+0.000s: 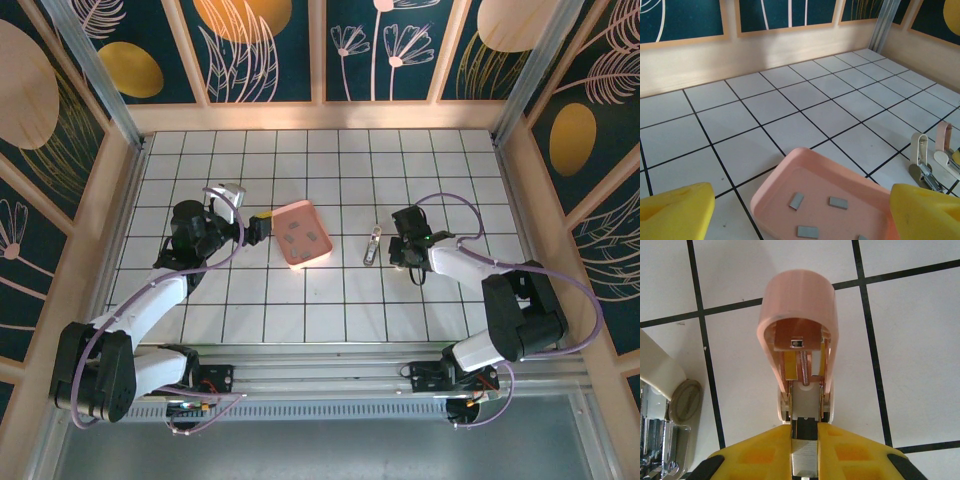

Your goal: Load the staples into the stapler

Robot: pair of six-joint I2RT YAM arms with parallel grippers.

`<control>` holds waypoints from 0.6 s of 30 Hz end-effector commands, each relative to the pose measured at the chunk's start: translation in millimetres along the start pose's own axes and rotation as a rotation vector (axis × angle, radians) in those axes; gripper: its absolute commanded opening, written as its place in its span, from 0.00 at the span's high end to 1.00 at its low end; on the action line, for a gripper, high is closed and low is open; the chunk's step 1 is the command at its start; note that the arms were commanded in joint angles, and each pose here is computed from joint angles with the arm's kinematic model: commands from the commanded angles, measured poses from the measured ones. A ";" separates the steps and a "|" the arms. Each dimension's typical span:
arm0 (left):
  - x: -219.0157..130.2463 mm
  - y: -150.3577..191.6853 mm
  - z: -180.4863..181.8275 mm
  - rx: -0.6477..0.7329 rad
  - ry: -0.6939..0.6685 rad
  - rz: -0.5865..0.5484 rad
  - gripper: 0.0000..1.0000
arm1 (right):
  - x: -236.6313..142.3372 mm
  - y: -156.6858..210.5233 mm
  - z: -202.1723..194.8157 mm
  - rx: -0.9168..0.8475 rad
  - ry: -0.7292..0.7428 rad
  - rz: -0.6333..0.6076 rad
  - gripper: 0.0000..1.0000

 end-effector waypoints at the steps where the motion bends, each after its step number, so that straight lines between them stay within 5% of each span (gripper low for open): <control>1: 2.2 -9.2 -1.7 0.027 0.013 -0.019 0.10 | 5.8 7.7 -7.3 0.015 0.049 0.030 0.81; 18: 2.2 -9.2 -1.5 0.028 0.011 -0.019 0.10 | -7.8 -4.8 -1.8 0.021 0.021 -0.013 0.73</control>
Point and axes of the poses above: each hand's point on the last joint's axis, 136 mm out from that joint toward the fingers, its own x axis out along the fingers, its own z axis along the line the jaws close on, y = z × x, the point moved 8 cm from there along -x, back along the fingers, and after that the axes turned 4 degrees about x, right-handed, at the moved point
